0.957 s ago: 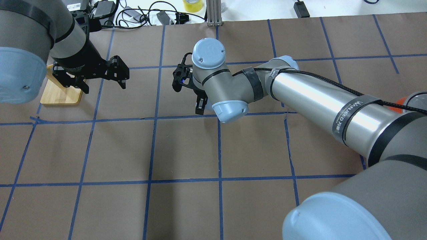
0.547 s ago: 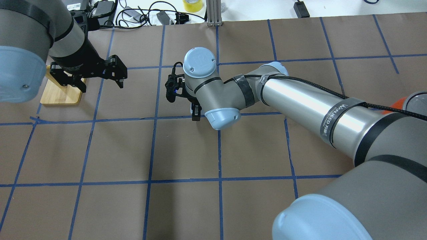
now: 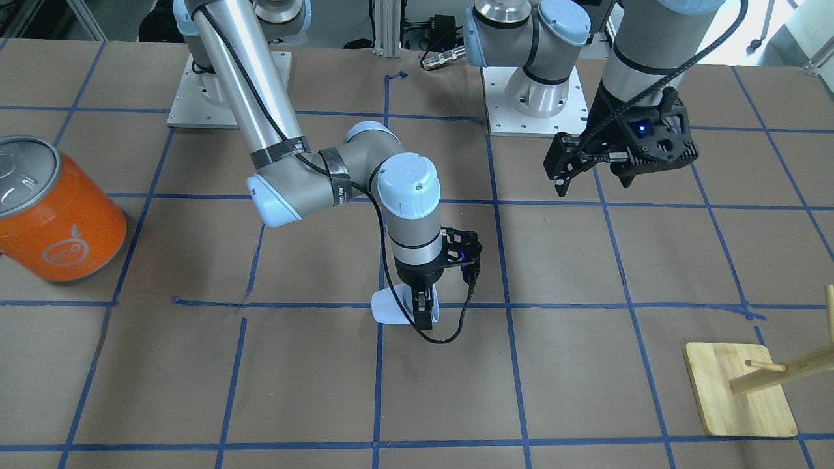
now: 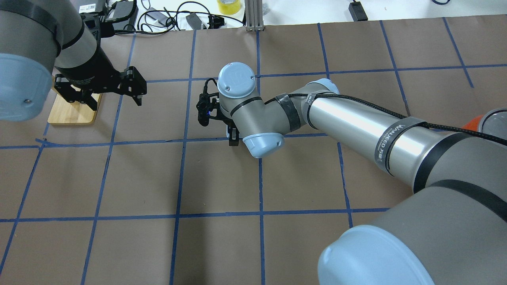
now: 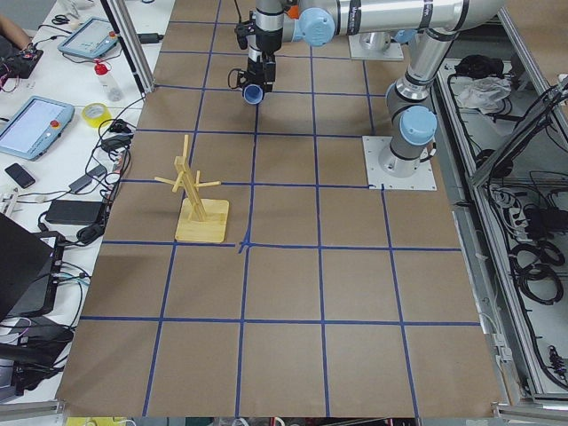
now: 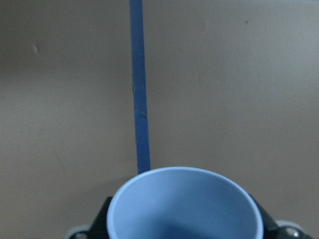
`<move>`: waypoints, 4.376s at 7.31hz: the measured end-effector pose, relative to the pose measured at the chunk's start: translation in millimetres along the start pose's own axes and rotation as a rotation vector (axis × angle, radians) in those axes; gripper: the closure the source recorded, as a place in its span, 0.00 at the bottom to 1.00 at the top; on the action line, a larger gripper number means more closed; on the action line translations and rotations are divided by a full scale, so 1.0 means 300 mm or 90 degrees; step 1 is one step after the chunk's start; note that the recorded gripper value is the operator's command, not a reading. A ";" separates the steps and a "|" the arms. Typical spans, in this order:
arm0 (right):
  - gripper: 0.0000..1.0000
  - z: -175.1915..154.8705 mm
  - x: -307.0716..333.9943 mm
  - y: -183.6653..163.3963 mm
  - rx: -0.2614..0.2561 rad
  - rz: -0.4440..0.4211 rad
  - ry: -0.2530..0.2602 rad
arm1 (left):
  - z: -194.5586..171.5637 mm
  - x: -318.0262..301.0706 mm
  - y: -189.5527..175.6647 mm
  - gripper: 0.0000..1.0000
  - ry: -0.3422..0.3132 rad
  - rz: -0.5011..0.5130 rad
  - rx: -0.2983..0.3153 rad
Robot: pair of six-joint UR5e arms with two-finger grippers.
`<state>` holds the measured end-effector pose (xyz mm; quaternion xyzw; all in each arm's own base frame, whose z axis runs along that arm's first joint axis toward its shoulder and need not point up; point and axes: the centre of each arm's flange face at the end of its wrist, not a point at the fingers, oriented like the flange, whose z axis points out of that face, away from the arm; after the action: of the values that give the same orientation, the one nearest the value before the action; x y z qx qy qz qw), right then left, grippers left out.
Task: Flip cup
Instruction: 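Carry the cup with the right gripper toward the left gripper, then release the cup on its side and raise the right gripper, then reach the left gripper to the lying cup and grasp its rim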
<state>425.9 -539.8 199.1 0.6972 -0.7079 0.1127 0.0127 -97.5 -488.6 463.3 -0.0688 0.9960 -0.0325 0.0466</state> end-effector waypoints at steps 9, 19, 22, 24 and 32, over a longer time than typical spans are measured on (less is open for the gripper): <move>0.00 -0.222 0.087 0.097 0.005 0.164 0.011 | 0.022 -0.003 0.032 0.00 -0.002 0.011 -0.050; 0.00 -1.245 -0.074 0.750 -0.096 0.669 0.009 | 0.604 0.293 -0.346 0.00 0.344 0.014 0.006; 0.00 -1.276 -0.074 0.764 -0.100 0.788 0.033 | 0.752 0.448 -0.319 0.08 0.360 0.026 -0.037; 0.00 -1.286 -0.070 0.778 -0.099 0.883 0.045 | 0.802 0.497 -0.299 0.14 0.360 0.028 -0.059; 0.00 -1.302 -0.045 0.861 -0.089 0.965 0.053 | 0.728 0.485 -0.298 1.00 0.389 -0.013 -0.099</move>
<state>116.2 -456.5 540.6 0.0135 -0.9973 0.0717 0.0028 -207.8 -610.0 239.7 -0.0690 0.9626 0.0241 -0.2610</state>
